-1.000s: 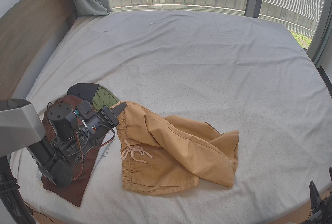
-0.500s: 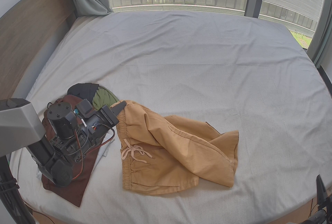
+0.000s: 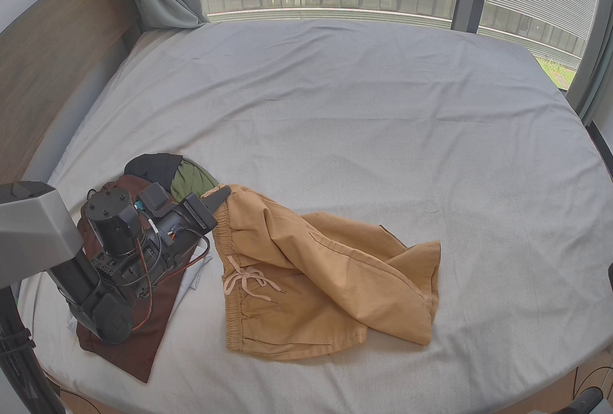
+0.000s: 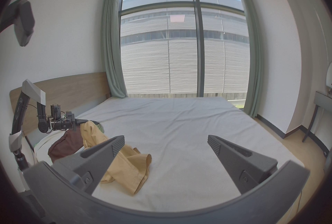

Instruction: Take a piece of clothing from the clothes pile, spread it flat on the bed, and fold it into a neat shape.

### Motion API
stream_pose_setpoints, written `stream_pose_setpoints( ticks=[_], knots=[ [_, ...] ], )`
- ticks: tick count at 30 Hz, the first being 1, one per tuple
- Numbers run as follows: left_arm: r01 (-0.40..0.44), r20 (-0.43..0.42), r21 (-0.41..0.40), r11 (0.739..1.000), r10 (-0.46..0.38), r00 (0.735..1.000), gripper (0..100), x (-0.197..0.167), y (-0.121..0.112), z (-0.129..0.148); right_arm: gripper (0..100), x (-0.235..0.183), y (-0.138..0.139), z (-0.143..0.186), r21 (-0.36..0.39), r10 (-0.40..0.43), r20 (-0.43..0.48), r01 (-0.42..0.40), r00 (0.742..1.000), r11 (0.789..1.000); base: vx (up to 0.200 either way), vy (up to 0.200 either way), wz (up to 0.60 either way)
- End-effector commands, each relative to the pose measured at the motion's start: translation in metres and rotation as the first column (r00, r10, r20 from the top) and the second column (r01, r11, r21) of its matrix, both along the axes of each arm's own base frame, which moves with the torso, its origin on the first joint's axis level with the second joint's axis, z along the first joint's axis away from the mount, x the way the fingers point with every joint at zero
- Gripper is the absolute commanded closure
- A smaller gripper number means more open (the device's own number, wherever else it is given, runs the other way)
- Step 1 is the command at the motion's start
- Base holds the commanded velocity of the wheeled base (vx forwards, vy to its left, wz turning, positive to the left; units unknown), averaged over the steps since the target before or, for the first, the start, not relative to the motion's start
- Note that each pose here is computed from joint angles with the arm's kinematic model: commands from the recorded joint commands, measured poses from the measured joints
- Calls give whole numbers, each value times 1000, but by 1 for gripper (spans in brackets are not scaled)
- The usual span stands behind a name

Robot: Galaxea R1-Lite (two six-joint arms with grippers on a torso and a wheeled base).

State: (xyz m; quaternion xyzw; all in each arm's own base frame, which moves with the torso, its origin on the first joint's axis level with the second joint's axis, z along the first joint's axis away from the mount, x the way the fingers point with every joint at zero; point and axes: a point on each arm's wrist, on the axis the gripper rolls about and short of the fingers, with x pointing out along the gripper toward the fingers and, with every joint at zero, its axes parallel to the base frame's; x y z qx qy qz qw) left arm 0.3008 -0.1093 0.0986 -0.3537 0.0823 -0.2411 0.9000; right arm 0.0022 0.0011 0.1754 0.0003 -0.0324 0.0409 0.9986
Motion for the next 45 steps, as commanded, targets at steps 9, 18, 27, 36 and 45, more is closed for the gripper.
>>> stream_pose_setpoints(
  ticks=[9,18,27,36,45],
  knots=[
    [-24,19,57,998,23,1000,100,3,7,-4,0,61,6,17,56,100,-245,-89,964,994,0,0,0],
    [0,27,105,994,-3,1000,100,3,7,-9,0,87,14,20,209,287,-332,-227,899,951,0,0,0],
    [1,23,122,993,-3,1000,100,4,6,-13,0,114,28,15,306,432,-370,-331,823,893,0,0,0],
    [1,35,146,989,-6,999,100,2,7,-12,0,139,44,10,329,495,-382,-386,780,862,0,0,0],
    [29,24,163,986,-33,999,100,-2,6,-15,0,151,52,2,361,544,-404,-419,735,833,0,0,0]
  ],
)
